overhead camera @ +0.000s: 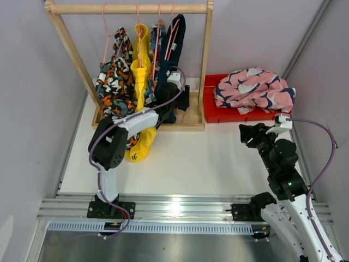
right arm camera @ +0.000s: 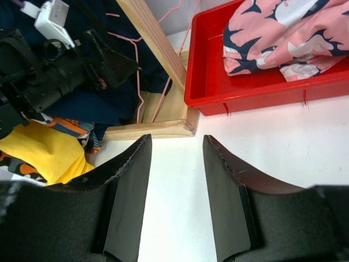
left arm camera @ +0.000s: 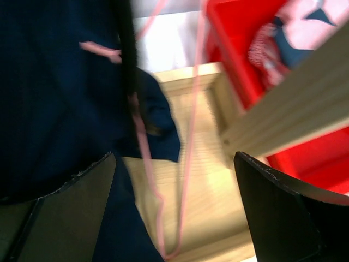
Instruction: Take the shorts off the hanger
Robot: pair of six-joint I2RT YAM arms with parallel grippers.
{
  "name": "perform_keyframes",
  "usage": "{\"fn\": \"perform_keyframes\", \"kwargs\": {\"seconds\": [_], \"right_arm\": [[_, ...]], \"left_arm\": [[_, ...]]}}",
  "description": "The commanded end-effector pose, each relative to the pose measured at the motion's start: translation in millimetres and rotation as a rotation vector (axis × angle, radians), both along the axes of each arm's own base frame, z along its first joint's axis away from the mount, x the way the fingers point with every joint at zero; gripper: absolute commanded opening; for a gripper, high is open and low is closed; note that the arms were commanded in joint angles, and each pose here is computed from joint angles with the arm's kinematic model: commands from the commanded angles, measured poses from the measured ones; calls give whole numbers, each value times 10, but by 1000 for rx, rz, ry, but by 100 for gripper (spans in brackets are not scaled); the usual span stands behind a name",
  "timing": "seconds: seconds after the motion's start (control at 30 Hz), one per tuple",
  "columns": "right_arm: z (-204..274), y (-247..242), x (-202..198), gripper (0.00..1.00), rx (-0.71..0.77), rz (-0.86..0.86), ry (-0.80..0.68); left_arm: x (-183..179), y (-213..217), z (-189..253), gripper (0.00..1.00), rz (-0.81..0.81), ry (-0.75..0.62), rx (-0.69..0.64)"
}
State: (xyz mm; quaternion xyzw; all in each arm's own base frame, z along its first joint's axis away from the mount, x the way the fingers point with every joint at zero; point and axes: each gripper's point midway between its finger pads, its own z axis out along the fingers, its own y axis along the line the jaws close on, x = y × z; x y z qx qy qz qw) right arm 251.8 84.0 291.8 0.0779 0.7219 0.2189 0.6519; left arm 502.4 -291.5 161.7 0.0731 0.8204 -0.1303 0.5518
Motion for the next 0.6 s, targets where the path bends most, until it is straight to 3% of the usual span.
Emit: {"fn": "perform_keyframes", "kwargs": {"seconds": [0.0,0.57], "right_arm": [[-1,36,50,49,5,7,-14],[-111,41,106,49,-5,0,13]], "left_arm": [[93,306,213,97,69,-40,-65],[88,-56,-449,88,-148,109,-267]]}}
